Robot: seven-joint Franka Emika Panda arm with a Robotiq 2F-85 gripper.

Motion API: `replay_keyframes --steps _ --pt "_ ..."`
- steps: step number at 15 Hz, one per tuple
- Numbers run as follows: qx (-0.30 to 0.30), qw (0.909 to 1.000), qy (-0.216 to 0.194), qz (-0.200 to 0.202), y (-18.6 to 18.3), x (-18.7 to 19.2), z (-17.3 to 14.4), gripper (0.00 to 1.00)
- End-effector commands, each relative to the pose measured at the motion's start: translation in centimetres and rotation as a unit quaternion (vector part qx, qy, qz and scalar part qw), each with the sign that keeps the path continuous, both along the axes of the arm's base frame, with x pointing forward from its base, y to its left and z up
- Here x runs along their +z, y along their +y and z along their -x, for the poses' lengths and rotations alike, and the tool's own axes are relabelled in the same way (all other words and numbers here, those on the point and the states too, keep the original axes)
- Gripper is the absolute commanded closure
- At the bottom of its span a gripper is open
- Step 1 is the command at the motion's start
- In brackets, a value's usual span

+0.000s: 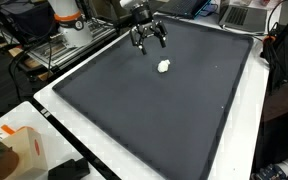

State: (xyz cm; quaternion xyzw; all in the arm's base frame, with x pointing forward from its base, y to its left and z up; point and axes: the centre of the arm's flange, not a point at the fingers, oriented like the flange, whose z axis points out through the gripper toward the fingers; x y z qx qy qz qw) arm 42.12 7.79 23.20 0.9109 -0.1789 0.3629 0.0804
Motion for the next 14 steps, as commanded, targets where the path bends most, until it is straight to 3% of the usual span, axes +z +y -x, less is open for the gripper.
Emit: replay_keyframes --steps 1,7,9,10,14 --pt "0.03 0.9995 -0.009 0.003 3.2 2.3 -1.0 0.0" --pt "0.106 0.9943 0.012 -0.004 6.6 2.1 -2.0 0.0" --pt "0.118 0.992 0.046 0.003 6.7 1.2 -2.0 0.0" --pt "0.11 0.9939 0.013 -0.002 6.3 1.3 -1.7 0.0" --pt "0.13 0.9906 0.042 0.001 6.5 0.8 -1.4 0.0"
